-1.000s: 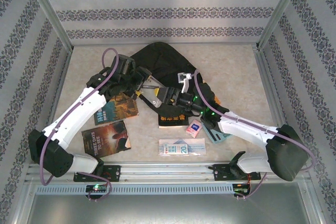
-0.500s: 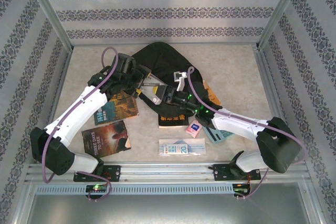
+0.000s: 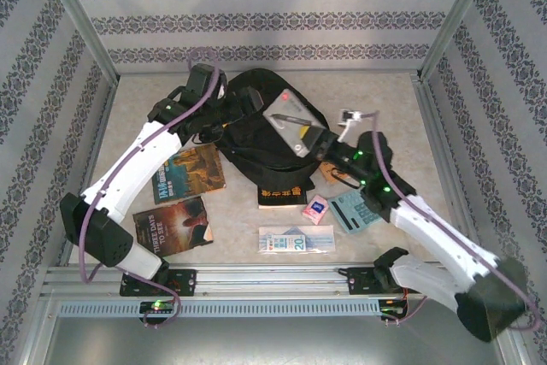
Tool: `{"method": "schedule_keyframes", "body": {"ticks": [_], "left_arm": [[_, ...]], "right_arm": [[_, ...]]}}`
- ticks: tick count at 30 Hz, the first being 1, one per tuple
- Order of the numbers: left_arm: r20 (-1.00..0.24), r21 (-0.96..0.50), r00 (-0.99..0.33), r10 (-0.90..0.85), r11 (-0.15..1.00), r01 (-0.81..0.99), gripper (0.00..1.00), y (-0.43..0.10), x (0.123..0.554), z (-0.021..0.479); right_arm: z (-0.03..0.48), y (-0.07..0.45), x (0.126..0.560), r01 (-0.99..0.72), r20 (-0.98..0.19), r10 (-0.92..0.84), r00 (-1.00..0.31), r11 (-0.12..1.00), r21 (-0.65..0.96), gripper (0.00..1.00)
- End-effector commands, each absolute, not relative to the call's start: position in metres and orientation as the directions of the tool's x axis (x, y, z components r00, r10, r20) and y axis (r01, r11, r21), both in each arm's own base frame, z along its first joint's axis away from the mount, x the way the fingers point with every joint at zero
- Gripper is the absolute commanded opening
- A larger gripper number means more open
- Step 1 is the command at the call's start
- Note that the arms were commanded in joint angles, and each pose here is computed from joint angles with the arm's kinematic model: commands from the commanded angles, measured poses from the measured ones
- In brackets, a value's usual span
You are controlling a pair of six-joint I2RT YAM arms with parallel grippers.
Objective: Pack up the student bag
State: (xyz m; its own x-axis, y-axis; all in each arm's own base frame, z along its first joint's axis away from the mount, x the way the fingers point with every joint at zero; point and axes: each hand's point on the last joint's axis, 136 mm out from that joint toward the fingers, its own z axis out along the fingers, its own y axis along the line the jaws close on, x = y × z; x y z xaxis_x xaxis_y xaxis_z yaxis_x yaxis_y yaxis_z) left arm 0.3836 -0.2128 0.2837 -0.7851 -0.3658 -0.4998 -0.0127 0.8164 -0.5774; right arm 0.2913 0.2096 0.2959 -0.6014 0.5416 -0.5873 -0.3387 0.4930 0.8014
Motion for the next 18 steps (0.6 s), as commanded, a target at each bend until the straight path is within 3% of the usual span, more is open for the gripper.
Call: {"method": "schedule_keyframes", "body": {"ticks": [1, 5, 9, 13, 18], "left_arm": [[-0.639, -0.368, -0.768, 0.04, 0.861, 0.351, 0.92, -0.234, 0.384, 0.26], [-0.675, -0.275, -0.675, 0.298, 0.747, 0.605, 0.9, -0.273, 0.375, 0.241], [-0.725, -0.161, -0.495, 0.479, 0.581, 0.798, 0.92, -0.308, 0.358, 0.234], [-0.768, -0.162, -0.383, 0.514, 0.423, 0.892, 0.94, -0.333, 0.346, 0.234], [-0.692, -0.19, -0.352, 0.63, 0.312, 0.931, 0.92, -0.349, 0.337, 0.207]], "right_arm": [[0.271, 0.167, 0.277, -0.228, -0.631, 0.52, -0.576, 0.639, 0.735, 0.31], [0.265, 0.125, 0.258, -0.12, -0.67, 0.505, -0.544, 0.743, 0.658, 0.31], [0.258, 0.096, 0.243, -0.017, -0.662, 0.526, -0.535, 0.776, 0.63, 0.31], [0.253, 0.086, 0.233, 0.021, -0.656, 0.507, -0.558, 0.8, 0.6, 0.31], [0.26, 0.08, 0.228, 0.027, -0.673, 0.489, -0.555, 0.819, 0.573, 0.31]]}}
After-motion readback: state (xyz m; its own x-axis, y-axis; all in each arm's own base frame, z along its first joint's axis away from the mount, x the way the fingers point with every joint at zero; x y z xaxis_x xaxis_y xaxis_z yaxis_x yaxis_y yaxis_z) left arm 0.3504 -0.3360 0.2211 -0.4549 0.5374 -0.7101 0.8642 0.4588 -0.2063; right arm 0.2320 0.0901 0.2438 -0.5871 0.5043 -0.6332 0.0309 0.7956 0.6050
